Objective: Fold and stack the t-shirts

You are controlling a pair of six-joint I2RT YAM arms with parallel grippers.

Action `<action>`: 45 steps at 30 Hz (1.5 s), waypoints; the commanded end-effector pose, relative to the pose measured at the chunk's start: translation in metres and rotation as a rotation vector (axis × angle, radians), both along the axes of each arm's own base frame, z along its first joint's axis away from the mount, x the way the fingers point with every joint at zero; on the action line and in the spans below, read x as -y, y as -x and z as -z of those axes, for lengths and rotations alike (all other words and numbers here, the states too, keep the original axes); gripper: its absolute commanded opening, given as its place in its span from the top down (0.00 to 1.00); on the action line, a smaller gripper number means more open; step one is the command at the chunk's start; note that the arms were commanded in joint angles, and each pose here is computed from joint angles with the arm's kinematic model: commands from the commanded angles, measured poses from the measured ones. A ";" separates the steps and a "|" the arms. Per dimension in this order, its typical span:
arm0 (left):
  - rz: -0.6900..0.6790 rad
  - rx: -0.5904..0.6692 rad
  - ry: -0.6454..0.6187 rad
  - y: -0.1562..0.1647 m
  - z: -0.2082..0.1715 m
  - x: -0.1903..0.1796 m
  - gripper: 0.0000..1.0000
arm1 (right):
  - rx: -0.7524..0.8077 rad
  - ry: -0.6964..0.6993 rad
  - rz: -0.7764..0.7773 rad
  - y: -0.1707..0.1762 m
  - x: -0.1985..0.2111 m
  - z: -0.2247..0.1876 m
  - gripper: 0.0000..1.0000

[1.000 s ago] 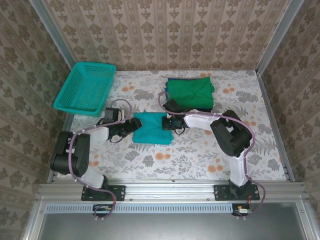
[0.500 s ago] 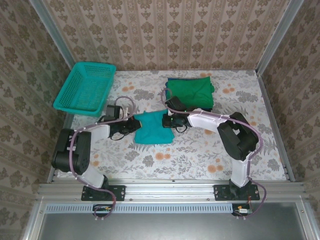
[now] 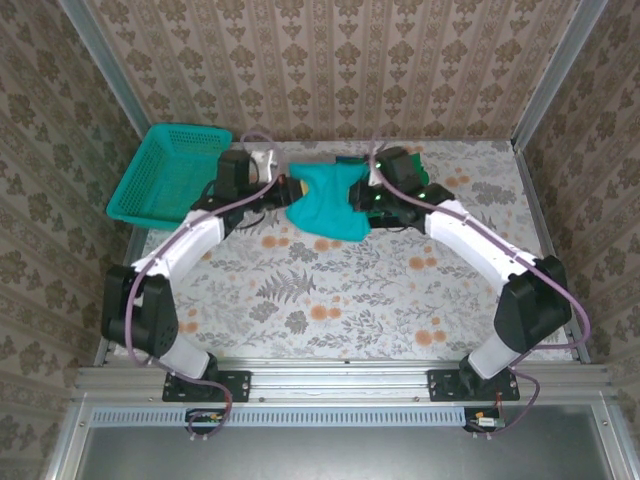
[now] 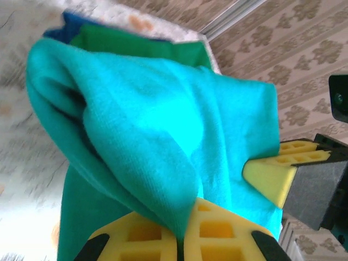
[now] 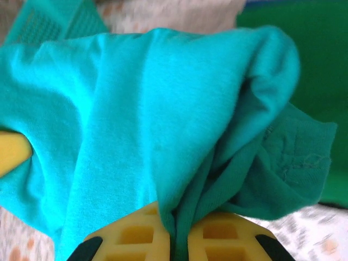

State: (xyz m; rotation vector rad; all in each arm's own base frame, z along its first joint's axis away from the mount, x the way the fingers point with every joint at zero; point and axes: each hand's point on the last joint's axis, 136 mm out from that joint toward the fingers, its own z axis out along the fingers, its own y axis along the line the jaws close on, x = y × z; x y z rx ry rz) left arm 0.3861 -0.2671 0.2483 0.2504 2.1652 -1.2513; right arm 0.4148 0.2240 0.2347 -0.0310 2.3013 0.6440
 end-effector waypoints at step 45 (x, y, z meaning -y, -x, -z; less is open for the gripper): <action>0.078 -0.201 -0.147 -0.080 0.048 0.087 0.96 | -0.268 -0.003 0.333 -0.102 0.189 0.087 1.00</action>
